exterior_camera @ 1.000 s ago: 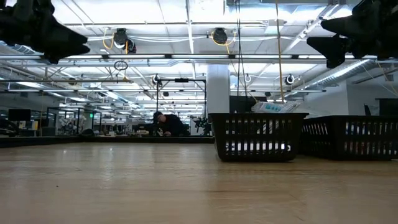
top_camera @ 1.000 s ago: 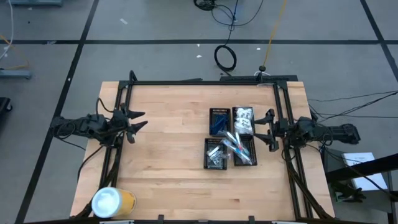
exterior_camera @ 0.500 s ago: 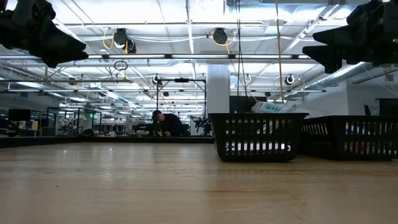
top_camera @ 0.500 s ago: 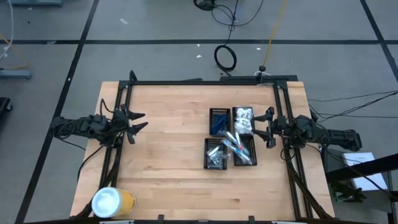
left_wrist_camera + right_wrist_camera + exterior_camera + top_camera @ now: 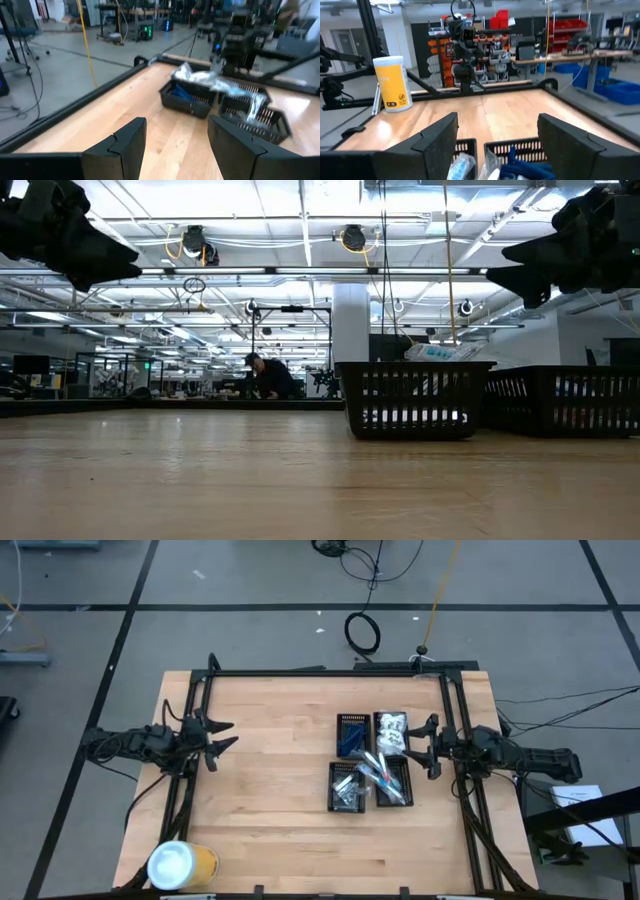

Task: Pick & Place Travel size toiletries
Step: Return to Home Position

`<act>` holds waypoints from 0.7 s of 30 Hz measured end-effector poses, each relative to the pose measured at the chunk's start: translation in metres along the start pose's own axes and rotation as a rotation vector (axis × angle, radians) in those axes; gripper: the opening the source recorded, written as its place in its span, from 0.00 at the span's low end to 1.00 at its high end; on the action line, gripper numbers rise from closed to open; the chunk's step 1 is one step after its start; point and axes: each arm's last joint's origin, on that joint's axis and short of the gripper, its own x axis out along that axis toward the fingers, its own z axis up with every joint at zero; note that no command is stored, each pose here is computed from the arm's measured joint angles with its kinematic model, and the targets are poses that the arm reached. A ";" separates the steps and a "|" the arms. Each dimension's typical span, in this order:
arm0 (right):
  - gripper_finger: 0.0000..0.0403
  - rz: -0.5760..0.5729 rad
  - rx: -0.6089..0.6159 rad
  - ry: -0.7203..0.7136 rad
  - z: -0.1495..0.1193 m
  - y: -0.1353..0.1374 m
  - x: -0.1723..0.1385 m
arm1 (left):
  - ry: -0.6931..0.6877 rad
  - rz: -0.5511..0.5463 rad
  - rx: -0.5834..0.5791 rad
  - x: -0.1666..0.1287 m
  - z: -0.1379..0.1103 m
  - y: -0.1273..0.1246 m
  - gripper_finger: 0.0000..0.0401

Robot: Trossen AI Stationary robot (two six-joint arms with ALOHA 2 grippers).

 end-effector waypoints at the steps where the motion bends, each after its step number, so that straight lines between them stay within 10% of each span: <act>1: 0.64 0.000 0.016 0.004 0.000 0.000 0.000 | -0.012 -0.004 -0.006 0.001 0.000 -0.001 0.52; 21: 0.65 0.002 -0.030 0.018 -0.002 0.000 0.000 | -0.032 -0.163 0.066 0.021 -0.036 -0.010 0.52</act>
